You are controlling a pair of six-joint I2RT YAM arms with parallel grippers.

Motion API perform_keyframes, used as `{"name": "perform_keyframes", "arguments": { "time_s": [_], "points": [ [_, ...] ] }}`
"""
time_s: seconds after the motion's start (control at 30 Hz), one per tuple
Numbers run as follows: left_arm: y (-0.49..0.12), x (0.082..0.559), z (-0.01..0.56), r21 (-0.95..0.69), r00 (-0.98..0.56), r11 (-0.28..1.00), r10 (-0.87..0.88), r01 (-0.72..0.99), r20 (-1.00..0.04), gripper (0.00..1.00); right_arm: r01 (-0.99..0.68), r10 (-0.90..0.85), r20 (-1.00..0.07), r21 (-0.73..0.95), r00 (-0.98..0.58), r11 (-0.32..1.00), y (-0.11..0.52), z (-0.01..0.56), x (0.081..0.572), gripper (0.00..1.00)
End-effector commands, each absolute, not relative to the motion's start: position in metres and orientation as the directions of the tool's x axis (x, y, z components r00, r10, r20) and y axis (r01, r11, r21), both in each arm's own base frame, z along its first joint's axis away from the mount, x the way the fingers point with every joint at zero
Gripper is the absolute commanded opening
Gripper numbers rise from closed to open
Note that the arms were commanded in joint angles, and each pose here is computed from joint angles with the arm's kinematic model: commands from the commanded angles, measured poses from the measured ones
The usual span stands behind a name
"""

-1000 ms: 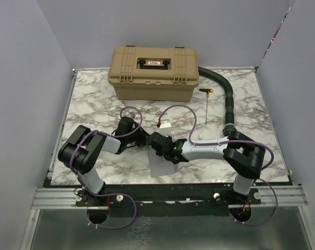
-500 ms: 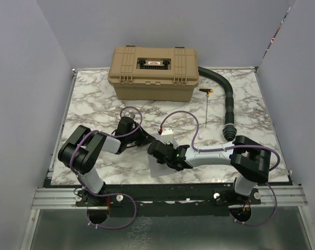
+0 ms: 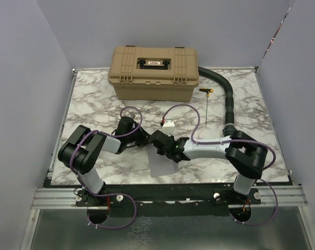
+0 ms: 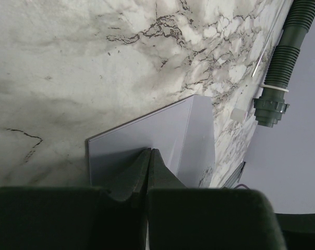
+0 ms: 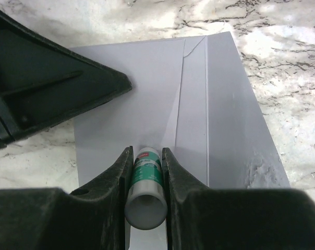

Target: Place the letter into the envelope and seal it

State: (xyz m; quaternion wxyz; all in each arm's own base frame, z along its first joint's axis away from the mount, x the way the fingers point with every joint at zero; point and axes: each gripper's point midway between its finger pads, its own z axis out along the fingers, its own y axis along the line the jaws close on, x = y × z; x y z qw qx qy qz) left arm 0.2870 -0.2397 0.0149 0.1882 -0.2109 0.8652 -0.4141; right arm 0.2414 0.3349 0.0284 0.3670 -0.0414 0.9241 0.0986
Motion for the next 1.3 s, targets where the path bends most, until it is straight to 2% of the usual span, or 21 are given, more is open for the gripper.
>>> {"name": "perform_keyframes", "arguments": {
  "time_s": [0.0,0.2,0.4,0.47,0.73,0.83,1.0,1.07,1.17,1.27],
  "points": [
    [-0.189,0.228,-0.061,-0.538,-0.857,0.738,-0.512,-0.407,-0.056,0.00,-0.253,-0.234,-0.505,-0.032,-0.830,0.967,0.278,-0.026,0.187,0.00],
    [-0.189,0.228,-0.061,-0.538,-0.855,0.737,-0.516,-0.409,-0.056,0.00,-0.357,-0.289,-0.451,0.069,-0.844,0.932,0.274,-0.025,0.158,0.00],
    [-0.195,0.231,-0.052,-0.553,-0.864,0.732,-0.501,-0.399,-0.040,0.00,-0.407,-0.268,-0.530,0.164,-0.805,0.899,0.295,0.025,0.164,0.00],
    [-0.195,0.239,-0.043,-0.557,-0.865,0.741,-0.496,-0.375,-0.077,0.00,-0.380,-0.229,-0.574,0.157,-0.786,0.912,0.292,0.050,0.177,0.00],
    [-0.217,0.272,0.021,-0.656,-0.893,0.736,-0.396,-0.167,-0.216,0.00,-0.189,0.101,-0.650,0.361,-0.753,0.913,0.269,0.132,0.232,0.00],
    [-0.228,0.280,0.047,-0.696,-0.901,0.713,-0.355,-0.088,-0.250,0.12,-0.084,0.222,-0.609,0.433,-0.762,0.897,0.258,0.134,0.242,0.00],
    [-0.234,0.280,0.075,-0.720,-0.896,0.694,-0.322,-0.004,-0.305,0.42,0.124,0.418,-0.467,0.538,-0.779,0.834,0.232,0.106,0.257,0.00],
    [-0.231,0.279,0.082,-0.712,-0.890,0.702,-0.307,0.027,-0.337,0.51,0.171,0.487,-0.406,0.606,-0.773,0.777,0.225,0.099,0.266,0.00],
    [-0.221,0.269,0.084,-0.690,-0.882,0.723,-0.306,0.030,-0.359,0.59,0.183,0.539,-0.343,0.690,-0.770,0.701,0.221,0.098,0.273,0.00],
    [-0.210,0.263,0.088,-0.667,-0.862,0.744,-0.316,0.035,-0.398,0.66,0.244,0.583,-0.310,0.690,-0.751,0.681,0.210,0.091,0.276,0.01]
  ]
}}
